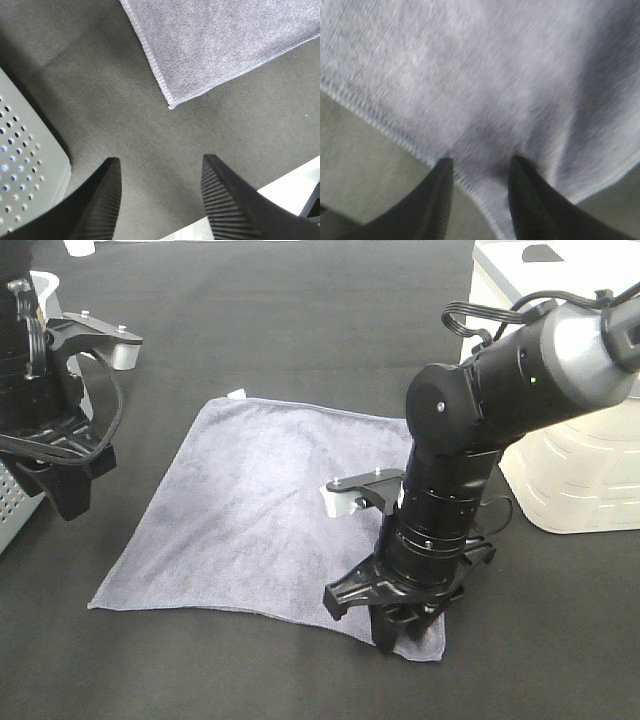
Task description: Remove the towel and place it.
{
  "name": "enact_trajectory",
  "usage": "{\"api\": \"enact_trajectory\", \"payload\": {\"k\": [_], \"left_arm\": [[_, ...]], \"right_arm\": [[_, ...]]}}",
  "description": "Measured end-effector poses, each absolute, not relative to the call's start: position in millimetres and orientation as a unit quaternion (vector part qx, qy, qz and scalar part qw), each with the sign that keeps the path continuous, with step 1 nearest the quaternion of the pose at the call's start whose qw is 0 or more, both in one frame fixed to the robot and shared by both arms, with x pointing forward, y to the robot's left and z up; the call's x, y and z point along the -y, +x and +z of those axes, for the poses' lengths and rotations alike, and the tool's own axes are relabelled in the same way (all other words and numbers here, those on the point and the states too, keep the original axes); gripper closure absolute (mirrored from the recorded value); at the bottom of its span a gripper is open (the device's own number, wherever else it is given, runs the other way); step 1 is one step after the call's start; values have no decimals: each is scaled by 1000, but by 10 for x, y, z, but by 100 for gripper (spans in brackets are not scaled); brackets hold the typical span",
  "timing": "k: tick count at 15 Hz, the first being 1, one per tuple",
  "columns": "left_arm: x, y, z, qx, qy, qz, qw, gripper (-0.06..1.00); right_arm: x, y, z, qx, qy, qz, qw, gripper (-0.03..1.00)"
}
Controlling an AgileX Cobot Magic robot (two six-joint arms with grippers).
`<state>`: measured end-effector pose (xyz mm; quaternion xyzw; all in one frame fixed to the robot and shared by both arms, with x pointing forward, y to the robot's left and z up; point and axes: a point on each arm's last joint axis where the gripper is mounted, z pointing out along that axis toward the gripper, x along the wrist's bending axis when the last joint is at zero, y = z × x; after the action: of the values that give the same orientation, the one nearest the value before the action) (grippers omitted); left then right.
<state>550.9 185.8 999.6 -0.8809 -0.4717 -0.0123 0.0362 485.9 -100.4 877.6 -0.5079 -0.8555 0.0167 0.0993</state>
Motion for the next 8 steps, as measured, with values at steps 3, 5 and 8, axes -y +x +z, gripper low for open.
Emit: {"api": "enact_trajectory", "payload": {"k": [3,5,8], "left_arm": [[-1858,5509,9996,472,-881,-12,36,47],[-1858,5509,9996,472,-881,-12,36,47],[-1856,5508,9996,473,-880,-12,36,47]], "right_arm": [[1004,4790,8786,845,-517,39,132,59],[1015,4734,8802,839,-517,61,156,59],[1026,4692,8940,839,-514,63,167,59]]}}
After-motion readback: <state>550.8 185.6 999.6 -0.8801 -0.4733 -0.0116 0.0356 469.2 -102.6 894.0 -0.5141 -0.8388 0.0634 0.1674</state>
